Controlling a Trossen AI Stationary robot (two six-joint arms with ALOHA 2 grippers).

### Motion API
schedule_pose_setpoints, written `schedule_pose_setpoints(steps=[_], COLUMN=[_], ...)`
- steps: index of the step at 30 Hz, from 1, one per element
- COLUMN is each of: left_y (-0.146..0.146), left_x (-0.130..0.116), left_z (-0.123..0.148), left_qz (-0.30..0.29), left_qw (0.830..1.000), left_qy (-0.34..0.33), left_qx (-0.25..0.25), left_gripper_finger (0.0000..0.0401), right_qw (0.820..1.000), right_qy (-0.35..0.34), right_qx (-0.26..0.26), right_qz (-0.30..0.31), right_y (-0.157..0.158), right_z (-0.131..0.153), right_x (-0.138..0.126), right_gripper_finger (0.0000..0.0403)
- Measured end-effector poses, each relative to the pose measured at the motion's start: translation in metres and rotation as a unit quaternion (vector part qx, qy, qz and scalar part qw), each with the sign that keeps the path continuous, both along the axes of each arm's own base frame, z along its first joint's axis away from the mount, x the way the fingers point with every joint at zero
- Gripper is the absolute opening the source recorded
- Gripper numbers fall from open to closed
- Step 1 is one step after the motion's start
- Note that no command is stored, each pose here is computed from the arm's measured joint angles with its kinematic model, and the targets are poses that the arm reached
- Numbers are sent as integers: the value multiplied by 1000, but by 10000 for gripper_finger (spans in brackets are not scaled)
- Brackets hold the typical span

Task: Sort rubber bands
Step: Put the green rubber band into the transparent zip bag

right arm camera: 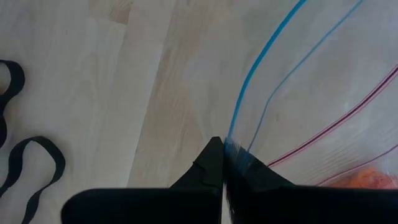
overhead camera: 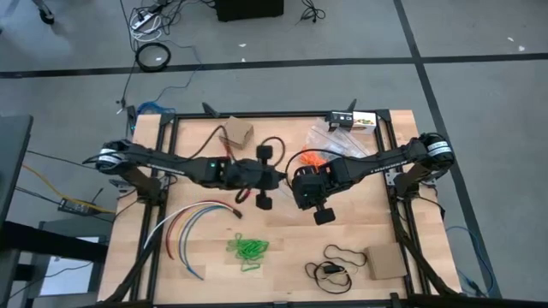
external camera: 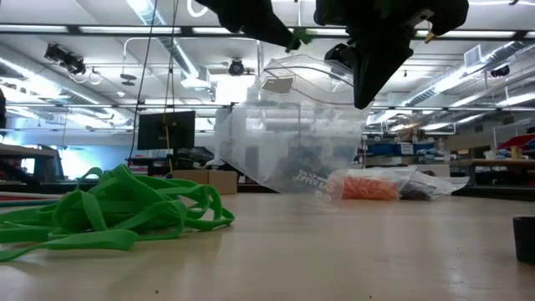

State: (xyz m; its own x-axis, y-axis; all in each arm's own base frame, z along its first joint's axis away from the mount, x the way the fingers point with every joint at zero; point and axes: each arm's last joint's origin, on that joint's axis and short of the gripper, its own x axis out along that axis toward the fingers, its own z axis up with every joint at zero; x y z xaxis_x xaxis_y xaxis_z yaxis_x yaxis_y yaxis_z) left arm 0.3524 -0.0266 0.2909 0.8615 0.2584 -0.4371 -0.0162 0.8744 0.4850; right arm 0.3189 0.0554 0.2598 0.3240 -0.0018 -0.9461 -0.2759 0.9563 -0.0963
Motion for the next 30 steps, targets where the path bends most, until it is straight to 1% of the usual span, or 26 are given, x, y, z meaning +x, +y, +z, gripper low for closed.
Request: schedule_pose_setpoints(steps=[2, 8, 13, 21, 24, 26, 30], left_y=[-1, -4, -5, -5, -7, -8, -8], left_x=[8, 31, 46, 49, 47, 45, 43], left_z=[-2, -13, -19, -16, -18, -19, -22], left_qz=[-7, -8, -5, -4, -27, -40, -38], left_qw=[1000, 993, 987, 987, 983, 981, 978], left_qy=[22, 116, 159, 163, 180, 191, 203], left_qx=[-1, 7, 10, 7, -10, -14, -19], left_gripper_finger=[1, 8, 21, 55, 66, 68, 61], right_qw=[1000, 1000, 999, 999, 998, 998, 997], right_qy=[2, 12, 33, 49, 52, 50, 56], right_qx=[0, -3, -9, -21, -26, -39, -55], right_qz=[0, -3, -2, -4, 3, -1, -2], right_y=[0, -3, -3, -5, -5, -6, -7], right_z=[0, -1, 0, 0, -1, -1, -2], right_x=[0, -2, -6, -10, -9, -9, -10], right_gripper_finger=[0, 0, 0, 0, 0, 0, 0])
